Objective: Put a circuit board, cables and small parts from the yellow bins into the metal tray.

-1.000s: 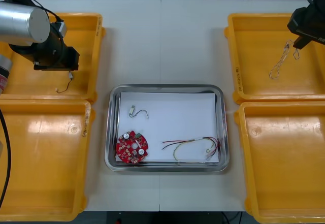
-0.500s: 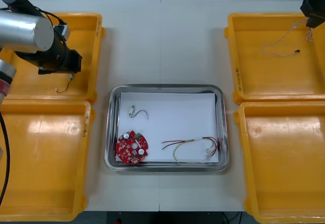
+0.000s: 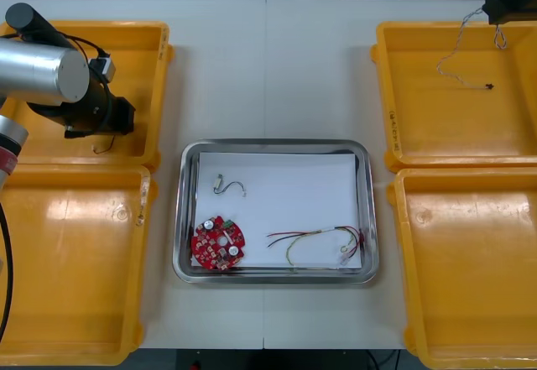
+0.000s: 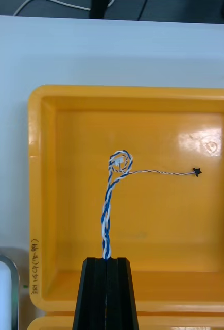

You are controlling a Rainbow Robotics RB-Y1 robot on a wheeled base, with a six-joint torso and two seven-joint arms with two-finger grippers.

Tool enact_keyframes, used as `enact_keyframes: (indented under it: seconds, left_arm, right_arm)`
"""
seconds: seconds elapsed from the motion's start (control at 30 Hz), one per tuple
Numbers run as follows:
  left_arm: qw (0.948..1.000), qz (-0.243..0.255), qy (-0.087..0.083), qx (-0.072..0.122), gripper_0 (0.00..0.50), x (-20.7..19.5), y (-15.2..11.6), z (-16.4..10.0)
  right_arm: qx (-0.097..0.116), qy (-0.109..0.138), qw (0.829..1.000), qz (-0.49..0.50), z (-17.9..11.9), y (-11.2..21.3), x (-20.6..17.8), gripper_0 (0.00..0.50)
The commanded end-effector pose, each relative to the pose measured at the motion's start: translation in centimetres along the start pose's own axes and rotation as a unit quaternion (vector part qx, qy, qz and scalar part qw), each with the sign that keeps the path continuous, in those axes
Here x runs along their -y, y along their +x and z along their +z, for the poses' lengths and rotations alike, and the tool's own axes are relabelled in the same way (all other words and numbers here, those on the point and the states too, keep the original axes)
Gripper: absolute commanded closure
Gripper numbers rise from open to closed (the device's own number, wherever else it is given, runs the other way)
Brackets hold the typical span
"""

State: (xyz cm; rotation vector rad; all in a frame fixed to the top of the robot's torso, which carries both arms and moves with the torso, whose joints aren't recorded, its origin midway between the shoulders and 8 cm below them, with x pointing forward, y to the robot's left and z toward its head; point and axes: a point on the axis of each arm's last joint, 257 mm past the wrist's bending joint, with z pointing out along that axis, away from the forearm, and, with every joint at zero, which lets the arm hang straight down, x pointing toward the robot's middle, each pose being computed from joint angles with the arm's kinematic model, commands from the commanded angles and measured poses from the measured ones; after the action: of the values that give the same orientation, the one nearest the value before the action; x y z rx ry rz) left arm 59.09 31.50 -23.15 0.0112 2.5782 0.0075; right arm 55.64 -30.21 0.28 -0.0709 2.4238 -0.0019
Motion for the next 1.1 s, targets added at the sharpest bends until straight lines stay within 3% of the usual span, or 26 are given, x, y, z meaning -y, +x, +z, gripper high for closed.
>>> enact_keyframes:
  seconds: [0.03,0.07,0.57,0.77,0.83,1.1]
  left_arm:
    - [0.9964,0.083,-0.016,0.005,0.285,-1.9,-0.3,-0.5]
    - [0.9963,0.084,-0.017,0.004,0.497,-2.0,-0.2,-0.4]
    - [0.9969,0.077,-0.017,0.008,0.5,-2.5,-0.6,-0.8]
    - [0.997,0.074,-0.02,-0.001,0.5,-3.1,-0.8,-3.2]
    - [0.9966,0.077,-0.026,-0.013,0.5,-3.5,-0.6,-4.7]
    - [0.9954,0.084,-0.034,-0.031,0.5,-3.5,-0.3,-9.0]
  right_arm:
    - [0.012,0.019,0.998,-0.062,-1.7,-0.1,0.6,0.5]
    - [0.008,0.015,0.997,-0.071,-1.7,0.0,0.3,0.5]
    - [-0.024,-0.053,0.988,-0.146,-3.2,2.1,-2.1,0.5]
    - [-0.031,-0.048,0.979,-0.197,-4.0,3.1,-3.3,0.5]
    - [-0.035,-0.055,0.975,-0.214,-4.1,3.7,-4.3,0.5]
    - [-0.042,-0.092,0.965,-0.242,-4.6,4.9,-6.5,0.5]
